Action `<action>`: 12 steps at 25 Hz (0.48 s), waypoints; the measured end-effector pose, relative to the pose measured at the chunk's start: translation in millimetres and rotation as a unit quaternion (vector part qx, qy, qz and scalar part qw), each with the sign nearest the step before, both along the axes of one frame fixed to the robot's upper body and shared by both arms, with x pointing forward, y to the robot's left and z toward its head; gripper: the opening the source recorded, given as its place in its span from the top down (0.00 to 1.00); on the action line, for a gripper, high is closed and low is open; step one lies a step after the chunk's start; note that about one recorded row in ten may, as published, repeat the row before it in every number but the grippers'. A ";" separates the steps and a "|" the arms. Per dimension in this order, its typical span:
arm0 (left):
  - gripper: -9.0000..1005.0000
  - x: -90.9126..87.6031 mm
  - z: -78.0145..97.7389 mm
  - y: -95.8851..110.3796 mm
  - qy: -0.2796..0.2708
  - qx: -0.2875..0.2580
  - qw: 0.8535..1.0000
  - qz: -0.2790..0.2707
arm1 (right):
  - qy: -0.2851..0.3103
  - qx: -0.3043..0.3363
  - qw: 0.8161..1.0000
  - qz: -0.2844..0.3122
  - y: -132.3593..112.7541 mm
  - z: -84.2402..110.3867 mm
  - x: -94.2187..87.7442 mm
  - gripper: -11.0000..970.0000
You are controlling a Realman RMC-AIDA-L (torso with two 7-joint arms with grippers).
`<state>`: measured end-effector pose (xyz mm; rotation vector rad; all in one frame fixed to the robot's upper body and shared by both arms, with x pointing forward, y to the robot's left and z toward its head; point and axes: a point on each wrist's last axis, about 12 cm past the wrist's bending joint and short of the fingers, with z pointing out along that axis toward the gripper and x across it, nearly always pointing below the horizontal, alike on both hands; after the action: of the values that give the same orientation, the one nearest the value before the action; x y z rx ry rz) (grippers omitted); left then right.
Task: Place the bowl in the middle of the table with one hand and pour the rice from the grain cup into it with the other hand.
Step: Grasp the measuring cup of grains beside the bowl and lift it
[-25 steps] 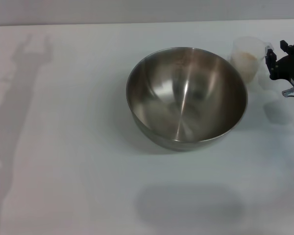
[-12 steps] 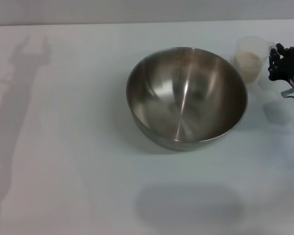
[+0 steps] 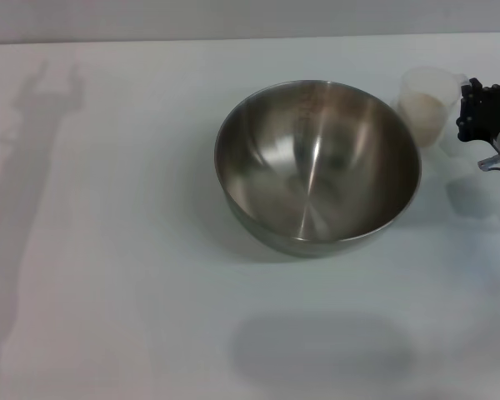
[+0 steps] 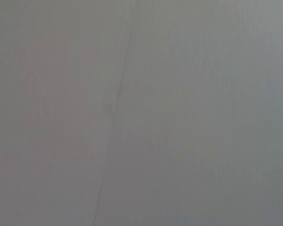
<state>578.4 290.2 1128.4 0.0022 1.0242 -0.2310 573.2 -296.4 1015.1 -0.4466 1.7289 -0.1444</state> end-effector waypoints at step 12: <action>0.52 -0.4 -0.8 0.1 0.002 -0.001 1.000 -0.002 | -0.059 0.037 0.997 -0.039 -12.0 8.7 -8.8 0.98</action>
<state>578.0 290.3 1127.7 0.0018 1.0276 -0.2349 564.4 -308.3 1023.8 -0.3117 1.6305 -0.1595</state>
